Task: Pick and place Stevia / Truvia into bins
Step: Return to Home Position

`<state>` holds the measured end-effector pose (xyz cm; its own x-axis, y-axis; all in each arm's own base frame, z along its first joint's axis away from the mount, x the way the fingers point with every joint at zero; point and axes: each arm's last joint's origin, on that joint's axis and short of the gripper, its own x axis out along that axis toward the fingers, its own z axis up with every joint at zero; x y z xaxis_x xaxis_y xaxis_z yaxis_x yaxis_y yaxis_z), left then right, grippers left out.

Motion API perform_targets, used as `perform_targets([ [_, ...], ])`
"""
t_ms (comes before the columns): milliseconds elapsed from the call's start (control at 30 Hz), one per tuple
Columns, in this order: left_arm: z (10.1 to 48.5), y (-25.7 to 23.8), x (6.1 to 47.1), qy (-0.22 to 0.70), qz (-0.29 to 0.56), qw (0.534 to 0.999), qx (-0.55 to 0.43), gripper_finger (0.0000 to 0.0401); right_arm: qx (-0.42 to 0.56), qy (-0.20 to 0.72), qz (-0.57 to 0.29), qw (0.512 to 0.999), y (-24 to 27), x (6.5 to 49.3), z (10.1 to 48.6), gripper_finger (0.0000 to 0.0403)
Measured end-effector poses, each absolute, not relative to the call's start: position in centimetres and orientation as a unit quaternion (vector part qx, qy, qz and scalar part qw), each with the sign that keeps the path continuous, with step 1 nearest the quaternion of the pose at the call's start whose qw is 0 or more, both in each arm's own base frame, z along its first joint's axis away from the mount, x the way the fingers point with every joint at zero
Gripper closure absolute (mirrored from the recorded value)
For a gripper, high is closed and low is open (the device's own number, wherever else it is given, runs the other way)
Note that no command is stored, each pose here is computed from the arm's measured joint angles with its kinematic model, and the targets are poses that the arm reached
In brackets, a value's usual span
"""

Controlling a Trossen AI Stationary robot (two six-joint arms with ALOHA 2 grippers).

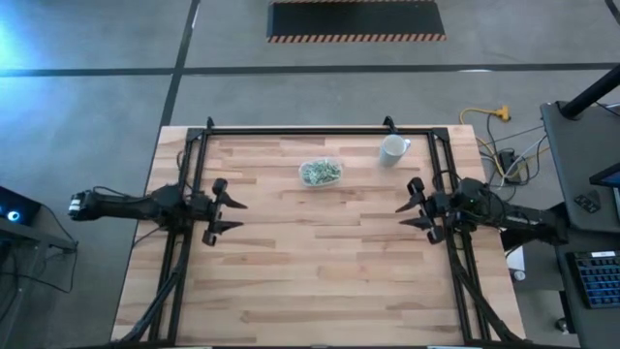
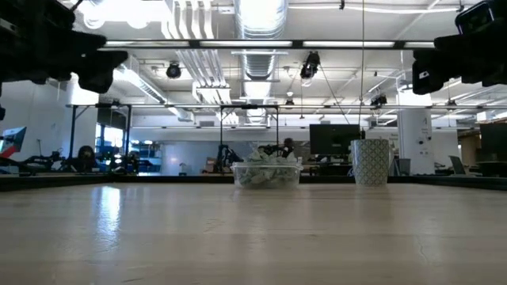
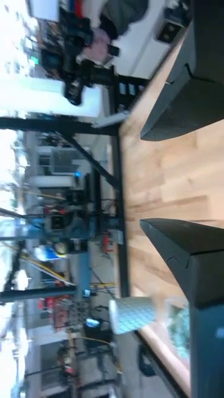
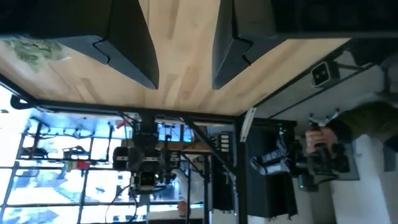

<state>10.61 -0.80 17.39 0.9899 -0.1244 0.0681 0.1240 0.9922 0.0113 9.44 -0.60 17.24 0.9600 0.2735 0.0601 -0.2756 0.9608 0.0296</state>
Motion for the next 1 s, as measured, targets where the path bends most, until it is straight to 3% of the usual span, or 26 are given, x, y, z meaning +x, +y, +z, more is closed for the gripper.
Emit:
perform_targets([
  [267,17.3,-0.9,9.8,-0.042,-0.069,0.997,0.003,0.0202,0.031,-0.022,0.192,0.981,0.3,9.5,17.2,0.0262],
  [533,17.2,-0.8,9.8,-0.036,-0.057,0.998,0.006,0.0202,0.058,-0.013,0.081,0.995,0.9,9.8,16.9,0.0265],
  [1000,16.7,-1.0,9.8,-0.009,-0.088,0.996,0.021,0.0202,0.019,0.01,0.116,0.993,2.4,9.5,16.6,0.0266],
])
